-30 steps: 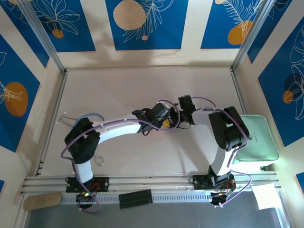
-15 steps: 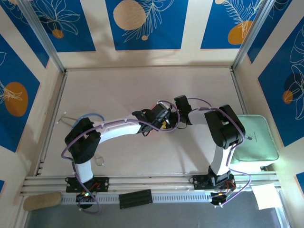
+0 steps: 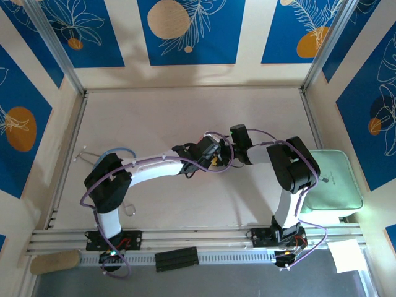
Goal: Fold a paper plane with a square sheet of paper (pick it up from the middle)
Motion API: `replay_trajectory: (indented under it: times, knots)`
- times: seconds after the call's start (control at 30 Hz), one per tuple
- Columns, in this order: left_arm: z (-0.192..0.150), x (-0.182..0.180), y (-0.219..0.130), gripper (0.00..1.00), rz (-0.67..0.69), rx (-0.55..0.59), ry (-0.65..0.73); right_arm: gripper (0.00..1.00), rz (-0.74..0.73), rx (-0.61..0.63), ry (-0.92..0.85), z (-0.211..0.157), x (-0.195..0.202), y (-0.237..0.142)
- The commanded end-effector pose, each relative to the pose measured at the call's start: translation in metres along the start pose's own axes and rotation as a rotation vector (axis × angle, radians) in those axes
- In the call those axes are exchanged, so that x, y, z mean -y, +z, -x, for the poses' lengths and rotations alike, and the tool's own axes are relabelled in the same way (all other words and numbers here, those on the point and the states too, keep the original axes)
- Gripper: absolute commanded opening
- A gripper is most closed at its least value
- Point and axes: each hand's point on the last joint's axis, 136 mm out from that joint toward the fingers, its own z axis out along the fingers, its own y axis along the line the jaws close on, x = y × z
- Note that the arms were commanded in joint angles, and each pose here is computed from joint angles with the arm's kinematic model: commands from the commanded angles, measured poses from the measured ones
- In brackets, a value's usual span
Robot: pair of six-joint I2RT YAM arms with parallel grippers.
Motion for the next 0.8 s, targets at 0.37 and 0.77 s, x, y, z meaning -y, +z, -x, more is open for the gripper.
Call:
replay_trajectory:
  times: [0.37, 0.77]
  knots:
    - [-0.005, -0.004, 0.005, 0.15, -0.011, -0.005, -0.041, 0.54, -0.114, -0.081, 0.043, -0.011, 0.016, 0.013]
    - [-0.003, -0.008, -0.012, 0.5, -0.089, -0.011, -0.153, 0.38, -0.149, -0.063, 0.022, -0.007, 0.014, 0.009]
